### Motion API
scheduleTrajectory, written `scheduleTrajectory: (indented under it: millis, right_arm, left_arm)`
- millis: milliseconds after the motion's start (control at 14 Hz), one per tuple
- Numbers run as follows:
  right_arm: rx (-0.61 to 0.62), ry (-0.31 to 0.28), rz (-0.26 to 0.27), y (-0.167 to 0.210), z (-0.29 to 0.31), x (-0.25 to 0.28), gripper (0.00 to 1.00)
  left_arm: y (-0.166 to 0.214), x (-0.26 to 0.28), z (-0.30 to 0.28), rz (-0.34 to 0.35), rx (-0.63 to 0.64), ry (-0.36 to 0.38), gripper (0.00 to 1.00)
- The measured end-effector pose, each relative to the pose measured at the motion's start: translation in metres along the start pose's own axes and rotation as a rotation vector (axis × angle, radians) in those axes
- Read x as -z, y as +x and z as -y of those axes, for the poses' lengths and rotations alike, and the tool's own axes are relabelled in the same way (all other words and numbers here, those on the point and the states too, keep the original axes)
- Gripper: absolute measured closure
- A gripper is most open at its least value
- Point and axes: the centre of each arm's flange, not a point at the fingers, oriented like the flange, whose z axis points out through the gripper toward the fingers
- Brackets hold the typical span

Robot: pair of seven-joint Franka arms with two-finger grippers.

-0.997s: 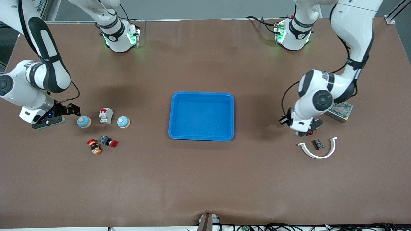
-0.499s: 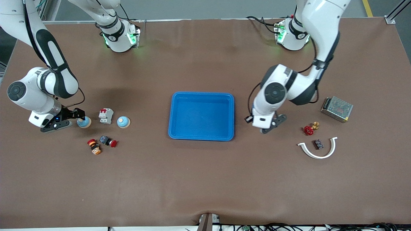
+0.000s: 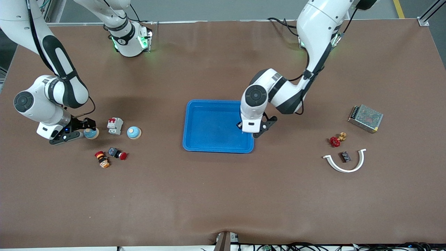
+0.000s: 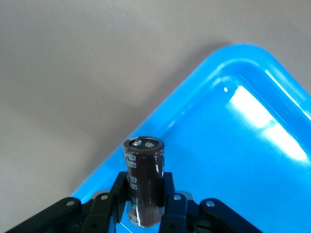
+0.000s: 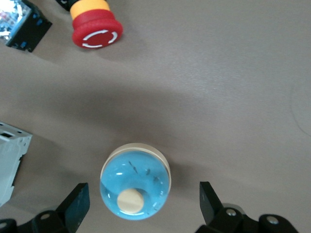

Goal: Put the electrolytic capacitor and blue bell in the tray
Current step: 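Move the capacitor into the tray while the right gripper grasps the bell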

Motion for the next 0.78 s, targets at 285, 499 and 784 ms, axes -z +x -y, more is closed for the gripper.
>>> scheduleTrajectory:
  millis: [285, 499, 784]
  right_arm:
    - [0.008, 0.001, 0.006, 0.001, 0.004, -0.014, 0.00]
    - [0.009, -0.001, 0.004, 0.001, 0.004, -0.019, 0.00]
    - [0.009, -0.005, -0.001, 0.002, 0.004, -0.021, 0.00]
  left_arm:
    - [-0.025, -0.030, -0.007, 0.009, 0.095, 0.025, 0.66]
    - [-0.026, -0.047, -0.012, 0.015, 0.183, 0.023, 0.66]
    - [-0.024, -0.042, -0.018, 0.016, 0.203, 0.005, 0.51]
